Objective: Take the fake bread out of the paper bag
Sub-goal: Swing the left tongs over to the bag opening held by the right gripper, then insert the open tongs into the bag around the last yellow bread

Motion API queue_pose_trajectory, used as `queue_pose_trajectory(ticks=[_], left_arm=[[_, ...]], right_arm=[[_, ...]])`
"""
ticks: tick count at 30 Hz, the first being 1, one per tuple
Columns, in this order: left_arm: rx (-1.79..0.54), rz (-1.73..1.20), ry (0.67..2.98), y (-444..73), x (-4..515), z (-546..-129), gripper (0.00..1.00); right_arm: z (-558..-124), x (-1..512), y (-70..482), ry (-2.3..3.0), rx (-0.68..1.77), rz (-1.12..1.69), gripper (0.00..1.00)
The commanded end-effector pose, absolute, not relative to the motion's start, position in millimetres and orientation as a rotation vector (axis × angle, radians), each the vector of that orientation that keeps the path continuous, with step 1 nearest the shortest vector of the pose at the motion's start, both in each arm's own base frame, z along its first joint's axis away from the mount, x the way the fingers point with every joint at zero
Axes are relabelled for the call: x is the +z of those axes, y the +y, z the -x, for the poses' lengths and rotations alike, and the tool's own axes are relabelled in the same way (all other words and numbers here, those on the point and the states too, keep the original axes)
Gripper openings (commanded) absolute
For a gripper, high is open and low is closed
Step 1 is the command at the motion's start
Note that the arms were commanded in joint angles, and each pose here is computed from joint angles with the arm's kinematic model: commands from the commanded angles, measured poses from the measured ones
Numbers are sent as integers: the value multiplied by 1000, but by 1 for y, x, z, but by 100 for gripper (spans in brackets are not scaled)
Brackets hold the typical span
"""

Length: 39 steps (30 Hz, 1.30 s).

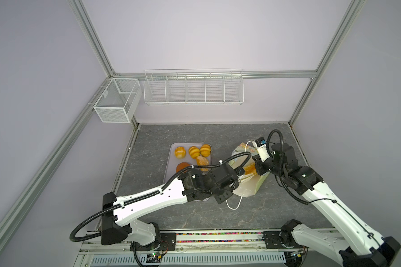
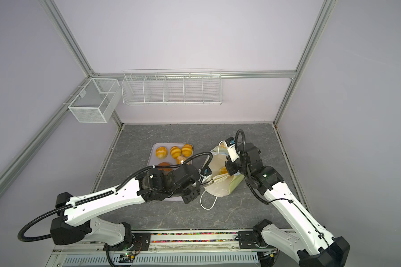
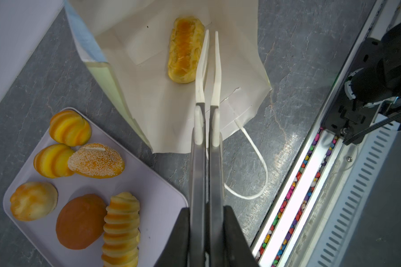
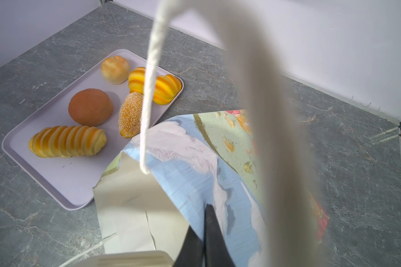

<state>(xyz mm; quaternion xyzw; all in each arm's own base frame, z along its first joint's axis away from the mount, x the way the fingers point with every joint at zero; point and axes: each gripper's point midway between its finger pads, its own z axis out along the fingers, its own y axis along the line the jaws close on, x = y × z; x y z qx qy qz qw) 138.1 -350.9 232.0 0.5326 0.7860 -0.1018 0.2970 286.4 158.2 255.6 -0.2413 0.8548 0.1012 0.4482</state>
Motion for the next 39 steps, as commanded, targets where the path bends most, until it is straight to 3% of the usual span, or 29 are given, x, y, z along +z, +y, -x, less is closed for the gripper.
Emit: queue_pose_trajectory(ticks=[1,6,17,30,35,39], left_arm=[[-75,-1530,1993,-359,229,-149,7],[142,-1571,1946,-359,220,-167,17],[291,-1635,1836,-350,210,-178,36],[269,-1642,1752,-361,202,-176,37],[304,-1573,1751,-364,206,-184,31],[319,-1568,1748,-365,202,-186,32]], right_arm=[[-285,248,168,2113,298,642,7],[-280,245,174,2115,348,668,7],[-275,243,184,2111,406,725,7],[-270,244,191,2091,461,766,7],[-269,245,191,2087,461,768,7],[-269,246,192,2084,465,770,7]])
